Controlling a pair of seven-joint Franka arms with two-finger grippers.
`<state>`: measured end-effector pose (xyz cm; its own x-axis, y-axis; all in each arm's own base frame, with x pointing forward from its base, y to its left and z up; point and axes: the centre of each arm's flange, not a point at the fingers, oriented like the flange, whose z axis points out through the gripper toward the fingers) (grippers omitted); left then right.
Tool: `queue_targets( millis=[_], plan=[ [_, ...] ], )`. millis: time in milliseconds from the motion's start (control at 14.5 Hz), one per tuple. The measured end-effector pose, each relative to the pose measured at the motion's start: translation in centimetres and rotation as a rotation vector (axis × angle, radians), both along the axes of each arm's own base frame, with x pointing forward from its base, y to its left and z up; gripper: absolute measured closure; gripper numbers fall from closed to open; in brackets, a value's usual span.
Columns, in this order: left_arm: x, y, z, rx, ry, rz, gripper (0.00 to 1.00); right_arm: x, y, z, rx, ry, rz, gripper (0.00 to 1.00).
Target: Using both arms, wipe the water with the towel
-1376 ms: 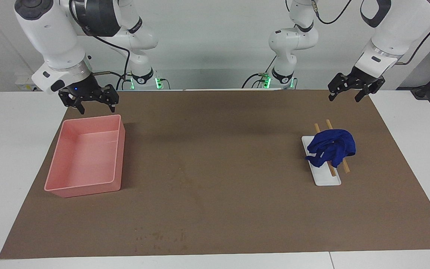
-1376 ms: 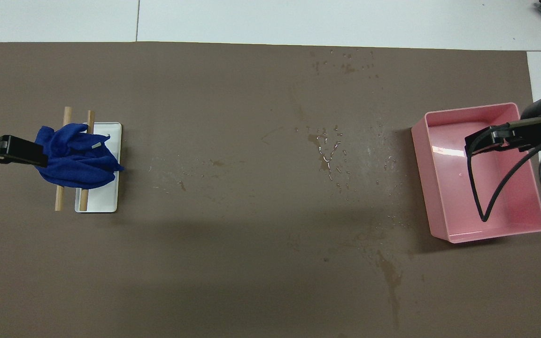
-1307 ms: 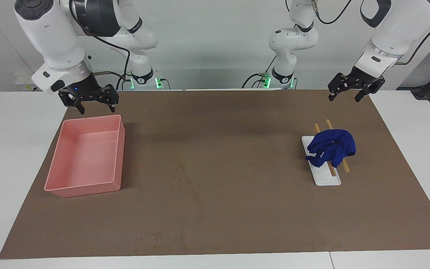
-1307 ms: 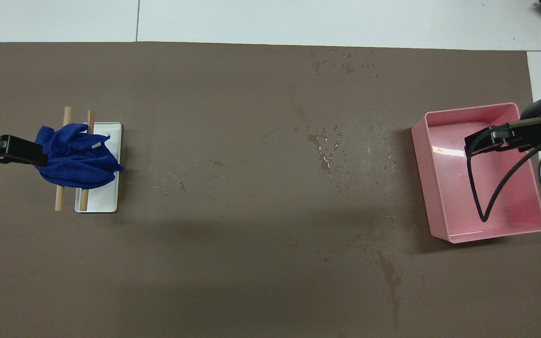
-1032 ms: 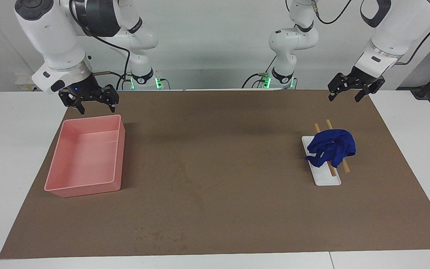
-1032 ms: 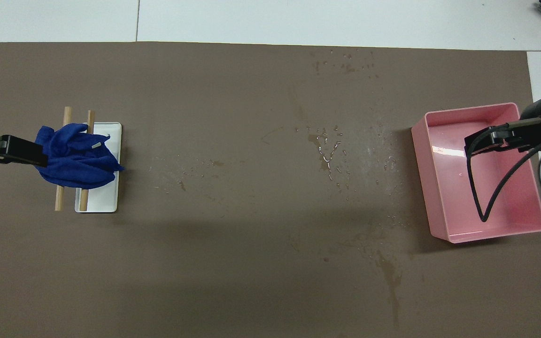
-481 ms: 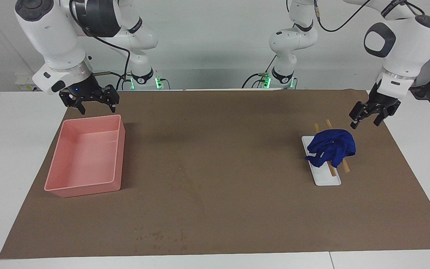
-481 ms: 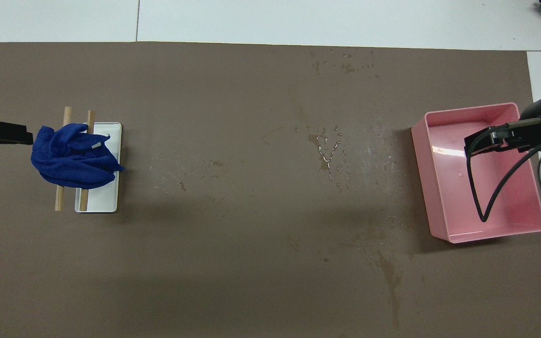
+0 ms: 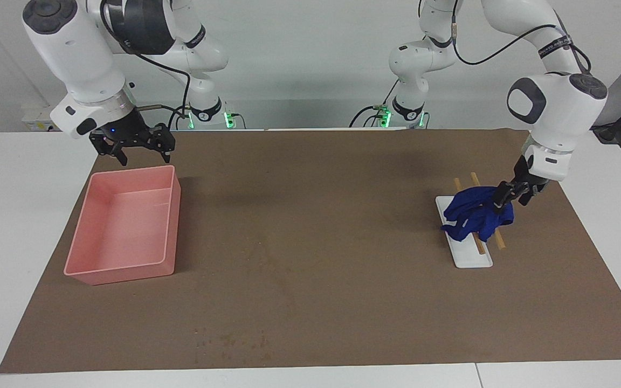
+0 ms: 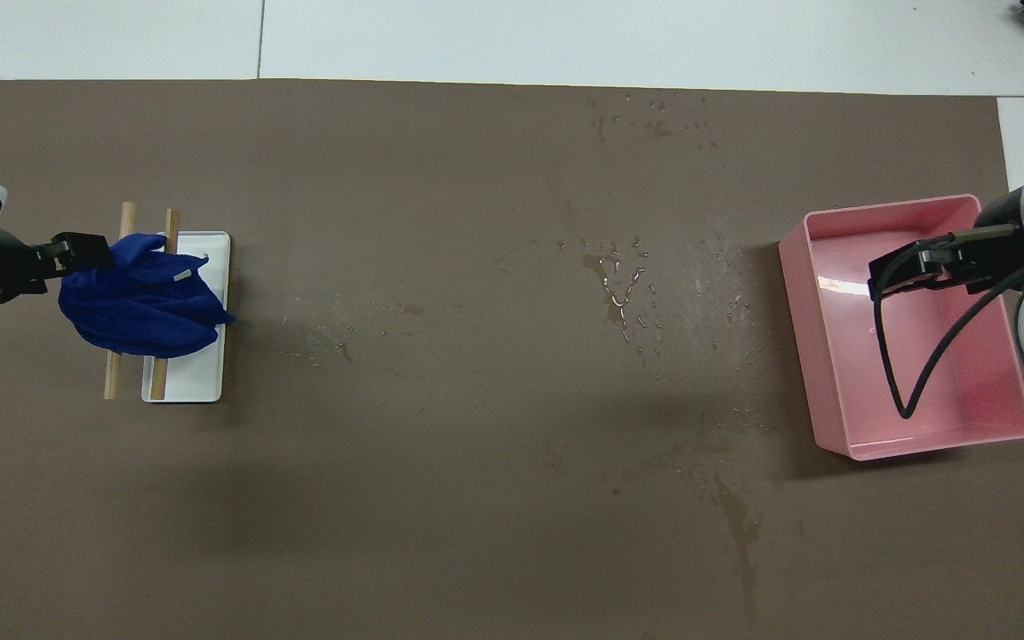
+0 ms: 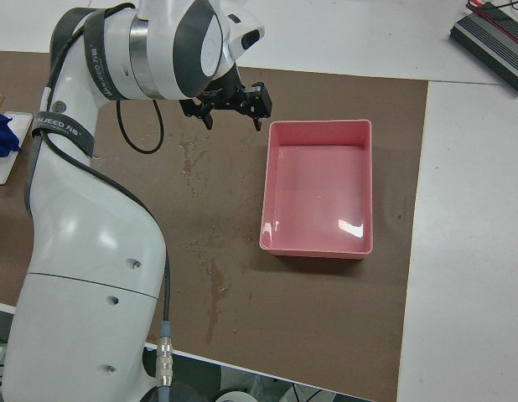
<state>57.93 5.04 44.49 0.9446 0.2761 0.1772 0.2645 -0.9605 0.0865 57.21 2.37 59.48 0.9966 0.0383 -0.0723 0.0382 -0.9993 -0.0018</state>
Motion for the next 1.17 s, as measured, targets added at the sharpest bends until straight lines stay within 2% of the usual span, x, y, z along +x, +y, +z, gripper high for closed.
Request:
queue_targets(
  millis=[69,138,413,550,688,894,1101,1169],
  plan=[
    [-0.3,0.1,-0.7,0.0,-0.006,0.01,0.07,0.0,0.2,-0.1,0.015,0.002,-0.015,0.0],
    [-0.5,0.0,-1.1,-0.003,-0.011,0.021,0.15,0.0,0.3,-0.2,0.024,0.001,-0.029,0.0],
    [-0.7,-0.9,-0.3,-0.052,-0.038,0.07,0.61,-0.2,0.9,-0.3,0.051,-0.003,-0.07,0.0],
    [-0.7,-0.7,-0.1,-0.092,-0.045,0.101,0.8,-0.2,2.3,-0.1,0.075,-0.015,-0.121,0.0],
    [-0.5,-0.7,0.3,-0.136,-0.051,0.128,0.81,-0.3,4.8,-0.2,0.095,-0.024,-0.176,0.0],
    [0.2,-2.5,2.6,-0.26,-0.036,0.216,0.85,-0.3,9.3,-0.2,0.139,-0.057,-0.24,0.0],
    [0.4,-7.2,5.6,-0.342,0.006,0.378,0.85,-0.1,12.9,0.1,0.281,-0.081,-0.429,0.0],
    [0.1,-10.0,6.6,-0.369,0.04,0.442,0.85,0.1,13.5,0.2,0.335,-0.082,-0.509,0.0]
  ],
)
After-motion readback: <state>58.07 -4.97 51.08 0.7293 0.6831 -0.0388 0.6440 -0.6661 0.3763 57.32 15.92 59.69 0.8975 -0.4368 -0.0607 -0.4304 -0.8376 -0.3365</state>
